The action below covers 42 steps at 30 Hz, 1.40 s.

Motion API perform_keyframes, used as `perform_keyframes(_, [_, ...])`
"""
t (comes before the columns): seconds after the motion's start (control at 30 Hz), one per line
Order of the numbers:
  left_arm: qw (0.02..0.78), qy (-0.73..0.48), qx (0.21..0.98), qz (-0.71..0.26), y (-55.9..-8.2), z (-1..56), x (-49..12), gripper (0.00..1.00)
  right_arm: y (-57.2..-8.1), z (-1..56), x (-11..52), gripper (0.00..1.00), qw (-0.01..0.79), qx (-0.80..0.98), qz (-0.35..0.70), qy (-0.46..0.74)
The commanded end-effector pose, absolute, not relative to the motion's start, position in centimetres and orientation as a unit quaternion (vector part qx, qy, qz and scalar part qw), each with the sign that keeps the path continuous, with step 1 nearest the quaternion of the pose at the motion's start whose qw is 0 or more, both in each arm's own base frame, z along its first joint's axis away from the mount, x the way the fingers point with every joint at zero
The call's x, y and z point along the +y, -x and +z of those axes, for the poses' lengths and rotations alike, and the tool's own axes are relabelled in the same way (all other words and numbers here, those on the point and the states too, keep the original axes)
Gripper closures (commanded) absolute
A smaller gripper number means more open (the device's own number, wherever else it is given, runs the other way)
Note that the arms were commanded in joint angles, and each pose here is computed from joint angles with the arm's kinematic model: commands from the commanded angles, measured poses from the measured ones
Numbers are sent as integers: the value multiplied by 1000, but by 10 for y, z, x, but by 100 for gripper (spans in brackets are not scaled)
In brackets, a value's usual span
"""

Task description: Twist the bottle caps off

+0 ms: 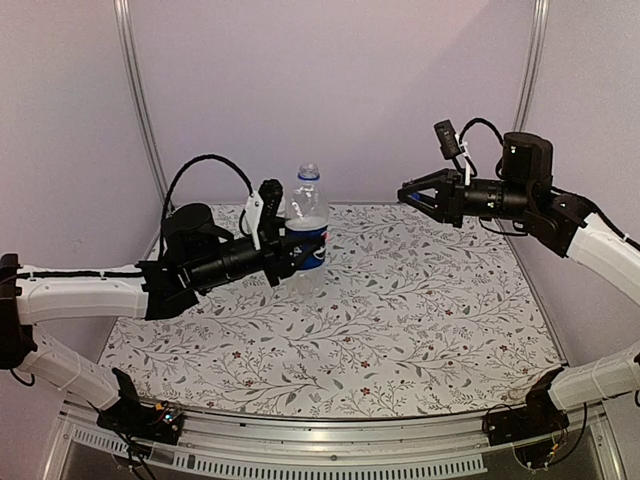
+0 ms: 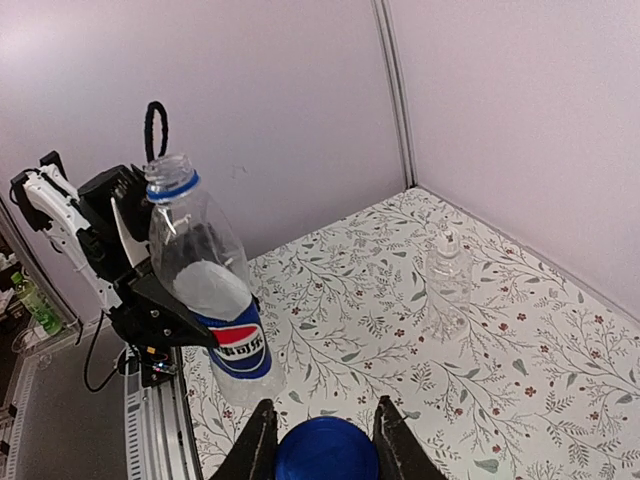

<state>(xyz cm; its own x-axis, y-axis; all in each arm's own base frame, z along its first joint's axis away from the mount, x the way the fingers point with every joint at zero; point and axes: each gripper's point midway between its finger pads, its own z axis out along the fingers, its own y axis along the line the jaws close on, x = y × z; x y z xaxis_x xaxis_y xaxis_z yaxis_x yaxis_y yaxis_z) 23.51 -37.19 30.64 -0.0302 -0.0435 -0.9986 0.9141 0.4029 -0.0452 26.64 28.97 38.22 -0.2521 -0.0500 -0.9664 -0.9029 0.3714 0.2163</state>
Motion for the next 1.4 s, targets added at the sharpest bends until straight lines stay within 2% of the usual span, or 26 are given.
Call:
perform_keyframes(0.0, [640,-293,631,-327,-272,307,-341,62,-295,322,282,88,482,728,380,305])
perform_keyframes(0.23, [641,-285,636,-321,-276,305,-338,61,-310,222,285,88,434,783,352,273])
perform_keyframes(0.63, [636,-292,636,-325,-275,304,-341,60,-297,83,308,86,326,858,272,289])
perform_keyframes(0.97, [632,-297,637,-326,-274,301,-343,59,-290,41,301,79,299,881,233,285])
perform_keyframes(1.23, [632,-301,636,-326,-273,301,-344,59,-298,23,303,79,292,886,214,291])
perform_keyframes(1.37, [633,-302,636,-322,-273,301,-345,58,-299,17,302,72,287,888,209,292])
